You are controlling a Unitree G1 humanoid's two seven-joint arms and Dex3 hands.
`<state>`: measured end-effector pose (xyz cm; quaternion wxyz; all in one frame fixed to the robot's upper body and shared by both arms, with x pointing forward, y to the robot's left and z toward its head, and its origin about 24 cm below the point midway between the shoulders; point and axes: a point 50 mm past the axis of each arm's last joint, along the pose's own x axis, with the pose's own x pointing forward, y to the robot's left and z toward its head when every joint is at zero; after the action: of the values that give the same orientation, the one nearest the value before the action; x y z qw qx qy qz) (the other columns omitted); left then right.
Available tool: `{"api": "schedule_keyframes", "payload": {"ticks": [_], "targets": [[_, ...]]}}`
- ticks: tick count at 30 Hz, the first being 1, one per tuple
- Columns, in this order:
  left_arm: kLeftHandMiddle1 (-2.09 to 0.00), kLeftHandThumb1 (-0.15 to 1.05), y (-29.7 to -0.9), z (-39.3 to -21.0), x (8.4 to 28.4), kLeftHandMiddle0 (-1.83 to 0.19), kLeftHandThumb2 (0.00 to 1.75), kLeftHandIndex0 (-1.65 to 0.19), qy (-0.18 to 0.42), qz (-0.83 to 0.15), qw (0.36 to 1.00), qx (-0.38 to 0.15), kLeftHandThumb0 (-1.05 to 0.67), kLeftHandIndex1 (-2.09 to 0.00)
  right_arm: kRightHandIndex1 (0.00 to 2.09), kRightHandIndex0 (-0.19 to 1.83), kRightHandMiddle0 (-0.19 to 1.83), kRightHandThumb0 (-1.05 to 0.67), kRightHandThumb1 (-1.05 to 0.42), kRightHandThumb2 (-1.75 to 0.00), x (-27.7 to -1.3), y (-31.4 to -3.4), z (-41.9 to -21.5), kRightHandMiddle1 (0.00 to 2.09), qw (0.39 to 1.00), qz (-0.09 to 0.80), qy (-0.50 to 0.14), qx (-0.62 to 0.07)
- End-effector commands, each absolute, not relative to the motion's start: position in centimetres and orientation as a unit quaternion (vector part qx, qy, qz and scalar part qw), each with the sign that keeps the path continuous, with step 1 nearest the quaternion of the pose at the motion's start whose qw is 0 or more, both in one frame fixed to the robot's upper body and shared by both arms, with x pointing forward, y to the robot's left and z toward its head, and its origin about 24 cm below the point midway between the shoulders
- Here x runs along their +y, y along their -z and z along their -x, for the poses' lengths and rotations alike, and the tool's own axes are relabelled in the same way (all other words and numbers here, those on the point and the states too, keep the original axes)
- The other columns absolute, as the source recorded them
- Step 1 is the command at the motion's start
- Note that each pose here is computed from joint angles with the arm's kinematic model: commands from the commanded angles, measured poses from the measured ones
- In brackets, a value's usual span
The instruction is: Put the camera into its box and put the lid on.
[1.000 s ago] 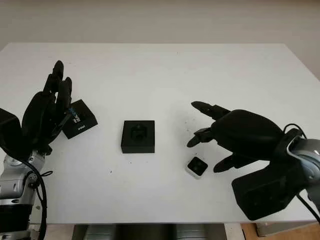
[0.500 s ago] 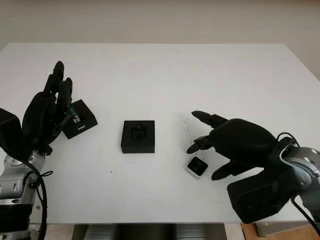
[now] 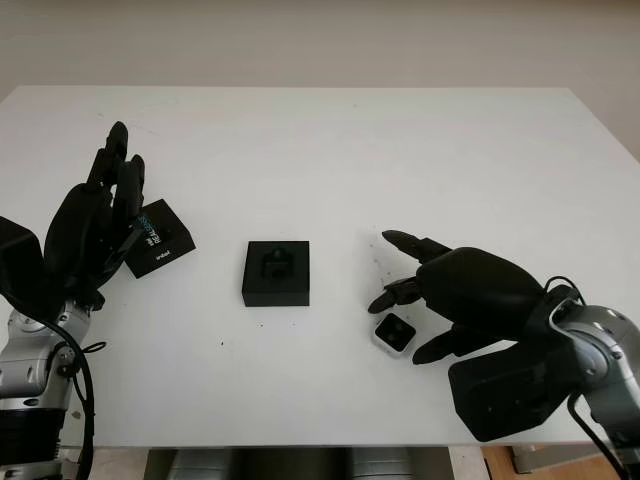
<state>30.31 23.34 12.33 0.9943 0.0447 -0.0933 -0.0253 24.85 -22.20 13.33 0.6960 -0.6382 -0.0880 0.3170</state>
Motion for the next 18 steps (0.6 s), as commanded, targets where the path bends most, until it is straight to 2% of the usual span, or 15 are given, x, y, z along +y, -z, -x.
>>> {"api": "schedule_keyframes", "payload": {"ticks": [1,5,7,13,18], "targets": [[0.0,1.05,-12.62,-30.25,23.37,0.19,0.64,0.19,0.027,-0.051,0.993,-0.101,-0.79,0.0,0.08,-0.01,0.68,-0.42,-0.83,-0.05,-22.15,-13.12,-24.95,0.36,0.701,0.632,-0.316,-0.097],[0.0,1.05,-12.61,-30.15,23.39,0.19,0.64,0.19,0.029,-0.05,0.993,-0.101,-0.79,0.0,0.08,0.02,0.73,-0.42,-0.85,-0.06,-22.2,-12.82,-24.98,0.44,0.697,0.638,-0.312,-0.101],[0.0,1.05,-12.61,-30.13,23.42,0.19,0.64,0.19,0.029,-0.048,0.993,-0.1,-0.79,0.0,0.07,0.04,0.67,-0.4,-0.86,-0.06,-22.24,-12.78,-25.0,0.63,0.698,0.638,-0.309,-0.101],[0.0,1.05,-12.66,-30.13,23.51,0.19,0.64,0.19,0.028,-0.054,0.993,-0.102,-0.79,0.0,0.07,0.11,0.62,-0.38,-0.89,-0.06,-22.44,-12.81,-25.09,1.03,0.688,0.651,-0.302,-0.109],[0.0,1.05,-12.65,-30.17,23.57,0.19,0.63,0.19,0.029,-0.05,0.993,-0.101,-0.79,0.0,0.08,0.15,0.62,-0.37,-0.89,-0.05,-22.64,-12.87,-25.18,1.1,0.679,0.663,-0.296,-0.109]]}}
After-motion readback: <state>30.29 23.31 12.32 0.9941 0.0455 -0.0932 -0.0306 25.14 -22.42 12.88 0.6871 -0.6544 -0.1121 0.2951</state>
